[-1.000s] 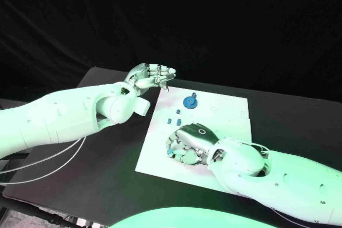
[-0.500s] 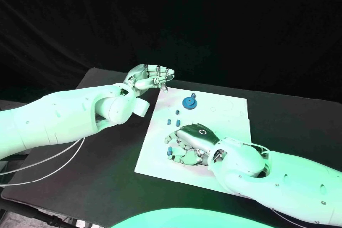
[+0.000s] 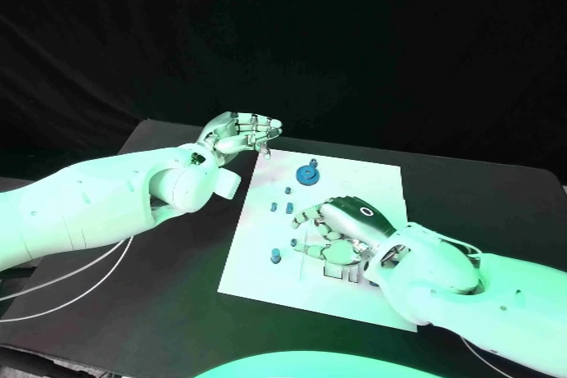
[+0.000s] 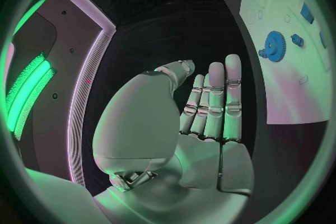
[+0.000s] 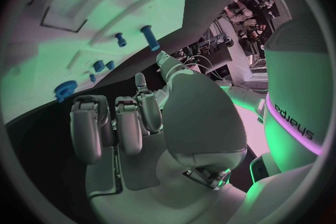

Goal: Assemble the parts on the task board

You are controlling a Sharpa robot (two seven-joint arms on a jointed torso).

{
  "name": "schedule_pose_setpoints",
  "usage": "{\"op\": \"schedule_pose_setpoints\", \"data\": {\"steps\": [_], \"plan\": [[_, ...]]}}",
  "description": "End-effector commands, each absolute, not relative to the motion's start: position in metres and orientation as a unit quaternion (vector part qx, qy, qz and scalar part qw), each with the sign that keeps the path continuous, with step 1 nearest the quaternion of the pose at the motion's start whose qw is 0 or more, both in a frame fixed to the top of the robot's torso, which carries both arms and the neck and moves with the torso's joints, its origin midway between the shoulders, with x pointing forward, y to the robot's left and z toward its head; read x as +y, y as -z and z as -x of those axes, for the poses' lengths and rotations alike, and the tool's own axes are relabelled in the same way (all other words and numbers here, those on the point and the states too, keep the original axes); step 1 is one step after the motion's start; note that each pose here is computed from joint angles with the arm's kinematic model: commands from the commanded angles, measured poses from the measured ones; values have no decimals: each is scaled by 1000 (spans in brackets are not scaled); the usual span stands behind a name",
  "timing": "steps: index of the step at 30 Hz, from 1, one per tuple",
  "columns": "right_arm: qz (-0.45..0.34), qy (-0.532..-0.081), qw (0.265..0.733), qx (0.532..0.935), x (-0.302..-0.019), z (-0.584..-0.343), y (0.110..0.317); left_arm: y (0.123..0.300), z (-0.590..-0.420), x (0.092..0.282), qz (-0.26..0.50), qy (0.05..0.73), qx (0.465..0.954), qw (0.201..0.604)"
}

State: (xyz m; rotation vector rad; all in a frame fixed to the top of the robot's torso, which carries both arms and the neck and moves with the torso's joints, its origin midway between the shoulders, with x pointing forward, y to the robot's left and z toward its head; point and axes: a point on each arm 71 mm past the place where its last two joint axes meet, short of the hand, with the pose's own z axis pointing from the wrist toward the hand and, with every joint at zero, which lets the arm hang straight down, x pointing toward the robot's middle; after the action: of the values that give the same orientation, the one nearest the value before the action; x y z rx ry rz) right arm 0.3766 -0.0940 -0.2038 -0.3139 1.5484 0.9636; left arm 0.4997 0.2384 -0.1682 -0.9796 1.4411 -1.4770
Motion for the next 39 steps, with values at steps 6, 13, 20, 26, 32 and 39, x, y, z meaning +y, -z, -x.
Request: {"op": "schedule_pose_setpoints", "data": {"steps": [6,13,20,26,32,39], "plan": [[-34,-378,553,742,-176,-392,190,169,-497,237,385,594,576,409],[-48,-314,556,768,-219,-381,192,179,-491,237,389,592,577,406],[-52,-256,562,785,-244,-365,205,182,-486,235,390,594,576,404],[-62,-229,567,789,-249,-355,216,183,-484,234,389,596,576,402],[-59,-221,565,793,-239,-349,230,183,-482,234,388,598,576,400],[-48,-228,565,792,-225,-349,238,183,-481,234,389,597,577,399]]}}
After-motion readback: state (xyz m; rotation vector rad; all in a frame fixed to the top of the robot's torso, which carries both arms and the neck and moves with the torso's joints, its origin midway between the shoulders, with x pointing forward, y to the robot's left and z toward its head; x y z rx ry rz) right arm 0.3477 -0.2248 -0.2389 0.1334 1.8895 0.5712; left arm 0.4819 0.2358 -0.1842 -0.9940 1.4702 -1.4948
